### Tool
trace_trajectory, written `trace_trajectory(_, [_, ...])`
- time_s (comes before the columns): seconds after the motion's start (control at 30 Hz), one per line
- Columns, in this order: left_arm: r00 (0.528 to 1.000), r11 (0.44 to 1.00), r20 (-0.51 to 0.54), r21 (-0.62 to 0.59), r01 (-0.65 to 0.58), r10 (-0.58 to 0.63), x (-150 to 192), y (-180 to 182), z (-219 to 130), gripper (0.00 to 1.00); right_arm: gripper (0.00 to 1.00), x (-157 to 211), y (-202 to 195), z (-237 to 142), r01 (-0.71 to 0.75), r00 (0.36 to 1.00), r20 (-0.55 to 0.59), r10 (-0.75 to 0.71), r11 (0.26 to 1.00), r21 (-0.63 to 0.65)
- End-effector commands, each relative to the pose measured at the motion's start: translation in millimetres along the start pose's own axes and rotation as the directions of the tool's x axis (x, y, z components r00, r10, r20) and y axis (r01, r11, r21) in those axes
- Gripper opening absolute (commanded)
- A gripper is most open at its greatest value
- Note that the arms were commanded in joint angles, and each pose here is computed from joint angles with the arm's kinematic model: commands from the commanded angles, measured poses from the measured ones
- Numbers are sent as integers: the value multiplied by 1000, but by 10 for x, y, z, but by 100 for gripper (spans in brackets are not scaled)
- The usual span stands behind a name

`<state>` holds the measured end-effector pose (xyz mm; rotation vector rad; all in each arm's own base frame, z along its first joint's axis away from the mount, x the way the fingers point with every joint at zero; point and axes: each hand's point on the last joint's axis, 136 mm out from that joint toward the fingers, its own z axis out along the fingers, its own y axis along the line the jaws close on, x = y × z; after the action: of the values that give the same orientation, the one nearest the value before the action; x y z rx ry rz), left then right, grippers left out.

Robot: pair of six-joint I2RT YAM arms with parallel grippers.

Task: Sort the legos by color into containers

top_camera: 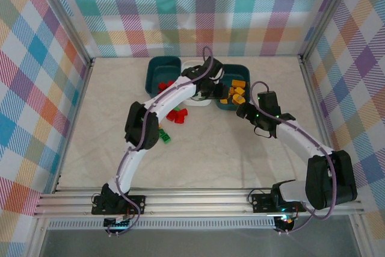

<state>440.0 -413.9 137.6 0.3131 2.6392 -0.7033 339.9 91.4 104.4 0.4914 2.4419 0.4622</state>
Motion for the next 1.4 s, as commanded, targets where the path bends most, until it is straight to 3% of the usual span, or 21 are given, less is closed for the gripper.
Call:
trace_trajectory(0.0, [999, 998, -19, 51, -38, 39, -60, -203, 20, 37, 84, 25, -61, -14, -27, 999, -18, 27, 1000, 4])
trace_trajectory(0.13, [999, 999, 31, 43, -26, 24, -198, -174, 146, 41, 84, -8, -85, -30, -37, 999, -8, 37, 999, 1])
trace_trajectory(0.47, [999, 997, 19, 71, 30, -31, -167, -138, 429, 54, 85, -88, -56, -148, -34, 999, 20, 34, 999, -12])
trace_trajectory(0.57, [999, 995, 26, 90, 34, -37, -195, -186, 421, 67, 85, -116, -31, -183, -27, 999, 27, 28, 999, -17])
trace_trajectory(0.67, [998, 991, 54, 135, 16, -23, -296, -351, 202, 74, 85, -129, -23, -211, -23, 999, 34, 24, 1000, -19])
trace_trajectory(0.77, [993, 976, 115, 216, -25, 0, -462, -645, -257, 76, 85, -127, -9, -214, -24, 999, 35, 25, 999, -28])
trace_trajectory(0.87, [984, 979, 172, 190, -75, 43, -518, -728, -686, 76, 84, -126, 42, -211, -27, 999, 30, 29, 998, -53])
trace_trajectory(1.07, [977, 998, 204, -34, -60, 66, -202, -83, -1079, 77, 84, -66, 182, -211, 11, 1000, 18, -9, 996, -87])
trace_trajectory(1.17, [971, 991, 238, -130, 34, -2, 11, 462, -1259, 78, 83, -13, 316, -172, 50, 999, 4, -50, 993, -104])
trace_trajectory(1.27, [972, 957, 220, -253, 141, -84, 321, 1115, -1319, 78, 83, 35, 469, -91, 84, 996, -15, -86, 989, -118])
trace_trajectory(1.37, [973, 882, 162, -418, 218, -164, 695, 1772, -1287, 73, 83, 77, 572, 29, 95, 994, -42, -101, 987, -128])
